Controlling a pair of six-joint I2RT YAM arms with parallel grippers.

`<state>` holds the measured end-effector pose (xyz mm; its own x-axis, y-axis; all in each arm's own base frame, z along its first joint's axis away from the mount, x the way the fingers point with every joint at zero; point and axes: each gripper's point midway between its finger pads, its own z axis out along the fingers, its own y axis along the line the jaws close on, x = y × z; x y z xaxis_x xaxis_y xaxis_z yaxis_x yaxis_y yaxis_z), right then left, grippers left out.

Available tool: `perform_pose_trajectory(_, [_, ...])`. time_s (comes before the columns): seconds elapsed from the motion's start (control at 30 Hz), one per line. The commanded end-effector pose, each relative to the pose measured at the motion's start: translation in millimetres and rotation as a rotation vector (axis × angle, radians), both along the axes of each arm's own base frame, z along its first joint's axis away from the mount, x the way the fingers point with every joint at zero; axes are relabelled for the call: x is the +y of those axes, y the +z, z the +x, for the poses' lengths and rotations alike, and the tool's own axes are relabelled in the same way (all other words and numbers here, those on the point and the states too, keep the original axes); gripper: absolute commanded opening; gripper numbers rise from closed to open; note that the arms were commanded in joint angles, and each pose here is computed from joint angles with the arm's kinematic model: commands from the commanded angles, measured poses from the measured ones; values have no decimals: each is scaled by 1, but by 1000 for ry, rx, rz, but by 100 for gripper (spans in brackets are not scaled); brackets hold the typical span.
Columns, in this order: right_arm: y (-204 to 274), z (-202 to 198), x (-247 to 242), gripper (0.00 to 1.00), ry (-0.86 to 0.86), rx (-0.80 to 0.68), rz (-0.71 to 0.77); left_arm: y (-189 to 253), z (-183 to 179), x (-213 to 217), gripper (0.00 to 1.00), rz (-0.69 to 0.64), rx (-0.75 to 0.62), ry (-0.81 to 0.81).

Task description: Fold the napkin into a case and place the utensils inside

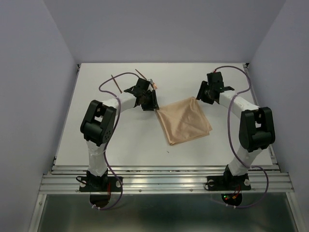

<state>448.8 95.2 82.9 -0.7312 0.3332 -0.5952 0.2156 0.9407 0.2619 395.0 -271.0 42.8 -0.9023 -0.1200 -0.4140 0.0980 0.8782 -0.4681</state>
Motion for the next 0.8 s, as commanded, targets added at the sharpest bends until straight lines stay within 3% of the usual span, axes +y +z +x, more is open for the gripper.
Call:
perform_pose_trajectory(0.0, [12,-9,-34,49,-100,-31,-47,69,22,3,48,-15,-160,25])
perform_pose_trajectory(0.6, [-59,-78,-37,36,-97,175,-9,102,15,9,44,-27,-196,31])
perform_pose_trajectory(0.77, [-75,-104,-39,22,-104,216,-2,107,15,4,43,-29,-192,24])
